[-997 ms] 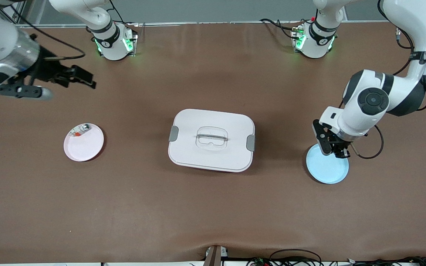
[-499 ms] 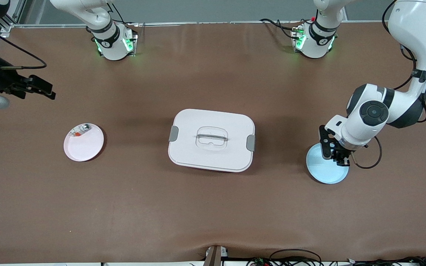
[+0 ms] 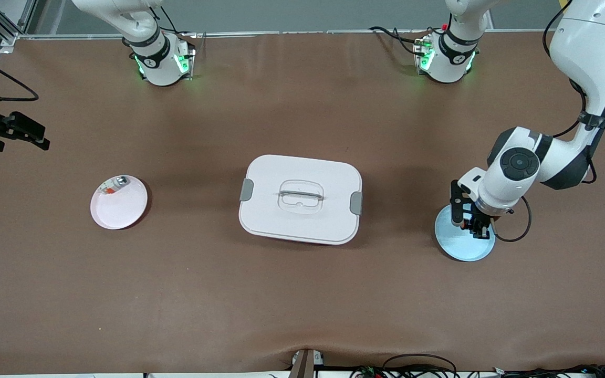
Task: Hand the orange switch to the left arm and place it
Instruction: 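Lower the switch onto the light-blue plate with the left gripper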
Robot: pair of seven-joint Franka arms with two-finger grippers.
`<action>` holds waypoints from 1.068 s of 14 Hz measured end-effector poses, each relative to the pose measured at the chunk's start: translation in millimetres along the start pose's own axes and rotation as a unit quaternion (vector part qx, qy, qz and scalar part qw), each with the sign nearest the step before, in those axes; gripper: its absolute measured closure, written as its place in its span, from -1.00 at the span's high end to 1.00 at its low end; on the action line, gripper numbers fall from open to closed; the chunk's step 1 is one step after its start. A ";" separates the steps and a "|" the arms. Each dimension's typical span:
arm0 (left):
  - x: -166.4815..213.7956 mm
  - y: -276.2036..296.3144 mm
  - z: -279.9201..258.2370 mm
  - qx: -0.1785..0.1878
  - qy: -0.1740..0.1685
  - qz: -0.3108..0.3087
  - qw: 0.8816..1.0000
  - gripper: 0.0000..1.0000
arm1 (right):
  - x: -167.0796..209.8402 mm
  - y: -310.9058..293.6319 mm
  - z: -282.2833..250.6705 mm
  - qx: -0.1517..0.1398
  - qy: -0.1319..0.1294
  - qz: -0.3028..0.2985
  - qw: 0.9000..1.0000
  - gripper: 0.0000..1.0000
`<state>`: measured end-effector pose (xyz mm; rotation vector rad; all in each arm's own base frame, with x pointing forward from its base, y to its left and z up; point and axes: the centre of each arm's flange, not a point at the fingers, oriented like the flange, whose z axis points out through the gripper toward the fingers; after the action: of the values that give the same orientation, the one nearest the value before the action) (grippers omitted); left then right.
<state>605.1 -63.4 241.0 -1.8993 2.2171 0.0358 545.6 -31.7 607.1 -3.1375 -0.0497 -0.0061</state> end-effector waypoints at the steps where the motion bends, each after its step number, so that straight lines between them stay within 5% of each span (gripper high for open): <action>1: 0.1 1.4 3.8 0.001 -0.002 0.007 1.000 -0.30 | -0.1 -1.7 0.2 -0.001 -0.001 -0.002 1.000 1.00; 15: 15.8 19.7 46.6 0.027 -0.019 -0.009 0.999 -0.30 | -12.9 -0.6 -32.1 -0.001 -0.022 0.027 0.999 1.00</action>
<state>590.7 -68.0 190.2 -1.8755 2.1540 0.0081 532.5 -31.6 639.2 -3.1388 0.0357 0.0620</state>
